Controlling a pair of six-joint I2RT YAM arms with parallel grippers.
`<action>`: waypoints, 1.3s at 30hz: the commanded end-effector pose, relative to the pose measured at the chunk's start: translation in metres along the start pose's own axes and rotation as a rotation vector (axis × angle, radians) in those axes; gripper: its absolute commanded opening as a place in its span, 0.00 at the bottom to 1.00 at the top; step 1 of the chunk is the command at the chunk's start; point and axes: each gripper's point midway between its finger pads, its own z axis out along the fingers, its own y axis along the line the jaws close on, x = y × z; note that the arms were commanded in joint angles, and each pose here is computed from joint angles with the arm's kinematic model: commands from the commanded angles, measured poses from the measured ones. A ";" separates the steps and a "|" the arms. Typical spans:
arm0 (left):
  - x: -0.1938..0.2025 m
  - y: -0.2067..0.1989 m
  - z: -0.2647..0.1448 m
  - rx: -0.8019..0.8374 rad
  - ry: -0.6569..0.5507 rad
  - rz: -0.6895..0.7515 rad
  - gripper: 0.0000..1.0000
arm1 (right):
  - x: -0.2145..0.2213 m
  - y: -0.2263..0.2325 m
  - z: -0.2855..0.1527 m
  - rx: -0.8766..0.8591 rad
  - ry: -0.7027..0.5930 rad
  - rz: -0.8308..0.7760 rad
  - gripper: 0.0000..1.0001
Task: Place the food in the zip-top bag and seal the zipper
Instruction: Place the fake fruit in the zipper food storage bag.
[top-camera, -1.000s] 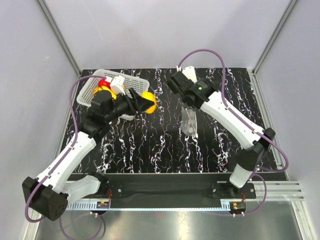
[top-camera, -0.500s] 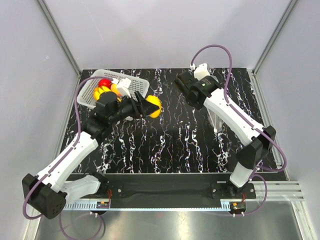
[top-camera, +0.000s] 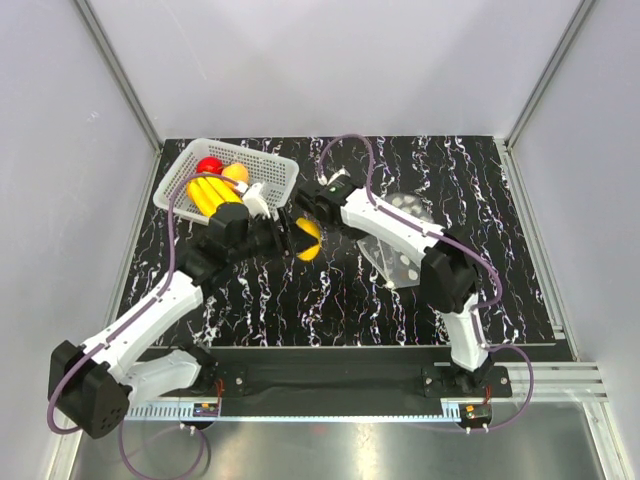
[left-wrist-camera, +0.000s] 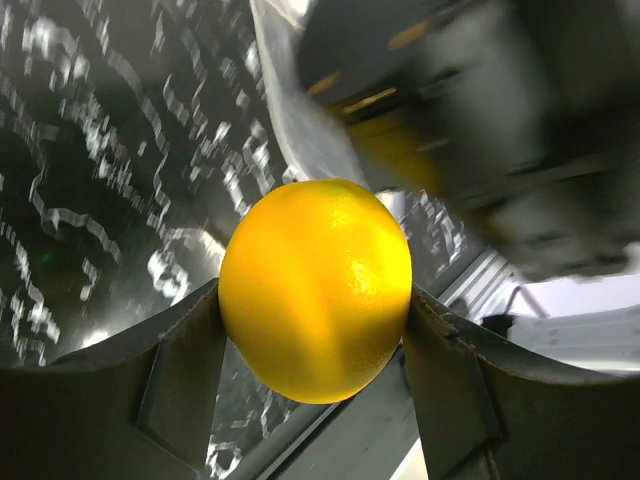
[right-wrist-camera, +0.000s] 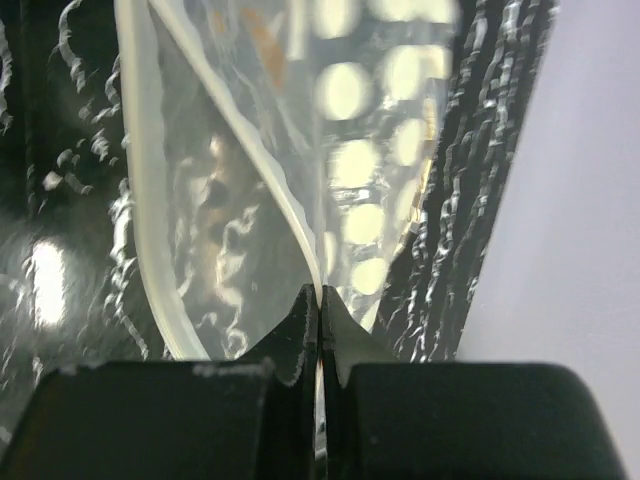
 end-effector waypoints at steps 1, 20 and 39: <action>-0.011 -0.002 -0.010 -0.001 -0.090 0.036 0.52 | -0.005 0.004 -0.023 -0.145 -0.034 0.054 0.00; 0.016 0.023 0.017 -0.076 0.001 0.024 0.51 | -0.001 0.070 -0.033 -0.507 -0.080 0.133 0.00; 0.016 -0.028 0.038 0.235 -0.202 -0.148 0.46 | -0.007 0.074 -0.045 -0.573 -0.098 0.153 0.00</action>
